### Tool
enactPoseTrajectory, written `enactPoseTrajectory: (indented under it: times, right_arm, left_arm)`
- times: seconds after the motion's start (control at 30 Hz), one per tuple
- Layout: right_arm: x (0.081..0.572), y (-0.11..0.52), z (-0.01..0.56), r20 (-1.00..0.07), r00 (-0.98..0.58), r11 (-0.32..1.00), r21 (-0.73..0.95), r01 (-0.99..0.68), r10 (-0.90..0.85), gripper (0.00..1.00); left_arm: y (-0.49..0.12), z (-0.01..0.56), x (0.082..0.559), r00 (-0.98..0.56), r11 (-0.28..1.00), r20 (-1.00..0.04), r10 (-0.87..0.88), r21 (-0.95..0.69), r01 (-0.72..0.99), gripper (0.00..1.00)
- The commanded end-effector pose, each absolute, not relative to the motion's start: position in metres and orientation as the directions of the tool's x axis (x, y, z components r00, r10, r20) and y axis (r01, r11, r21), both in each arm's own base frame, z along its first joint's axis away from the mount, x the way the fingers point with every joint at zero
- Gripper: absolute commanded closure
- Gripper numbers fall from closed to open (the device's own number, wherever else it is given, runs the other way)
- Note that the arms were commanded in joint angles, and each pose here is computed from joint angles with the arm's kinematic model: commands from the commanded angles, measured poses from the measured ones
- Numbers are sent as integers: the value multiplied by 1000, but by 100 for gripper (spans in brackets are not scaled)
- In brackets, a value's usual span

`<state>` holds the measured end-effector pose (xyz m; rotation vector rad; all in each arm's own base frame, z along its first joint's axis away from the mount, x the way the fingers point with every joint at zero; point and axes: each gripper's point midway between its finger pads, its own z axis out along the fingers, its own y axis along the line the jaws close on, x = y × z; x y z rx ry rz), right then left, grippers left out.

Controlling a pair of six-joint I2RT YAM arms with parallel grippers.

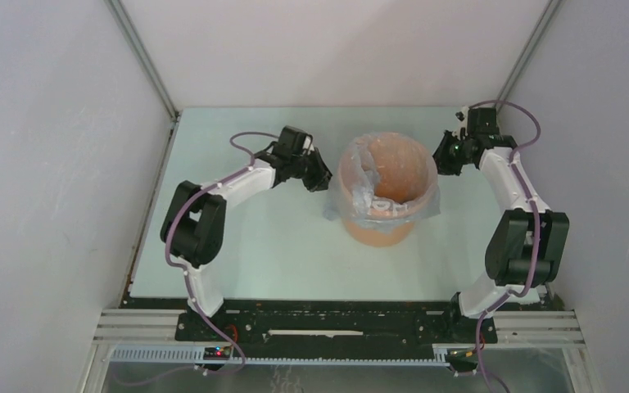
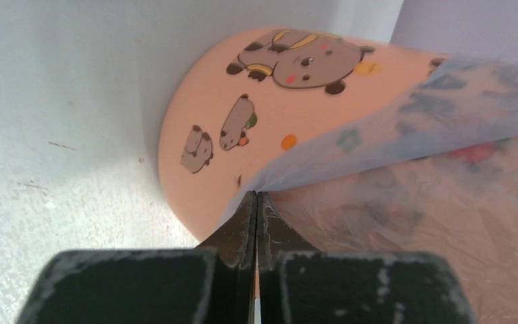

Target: Put the trash bags into the trash bin

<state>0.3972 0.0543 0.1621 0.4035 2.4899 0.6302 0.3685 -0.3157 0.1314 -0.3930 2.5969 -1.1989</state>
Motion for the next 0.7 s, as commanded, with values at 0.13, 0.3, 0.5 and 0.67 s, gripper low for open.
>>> enactPoseTrajectory:
  times: [0.13, 0.3, 0.5, 0.67]
  right_arm:
    - [381, 25, 182, -509, -769, 904, 374, 207, 387, 73]
    - [351, 12, 238, -571, -722, 917, 317, 243, 389, 41]
    - [312, 6, 328, -740, -566, 931, 305, 198, 363, 24]
    - [295, 57, 376, -787, -527, 933, 357, 35, 321, 26]
  left_arm:
    - [-307, 137, 345, -936, 662, -159, -313, -744, -95, 97]
    - [-305, 151, 338, -941, 660, -198, -273, -751, -33, 78]
    - [-315, 153, 323, -954, 624, -159, -252, -780, -35, 90]
    - [-331, 144, 309, -963, 597, -117, -244, -801, -54, 93]
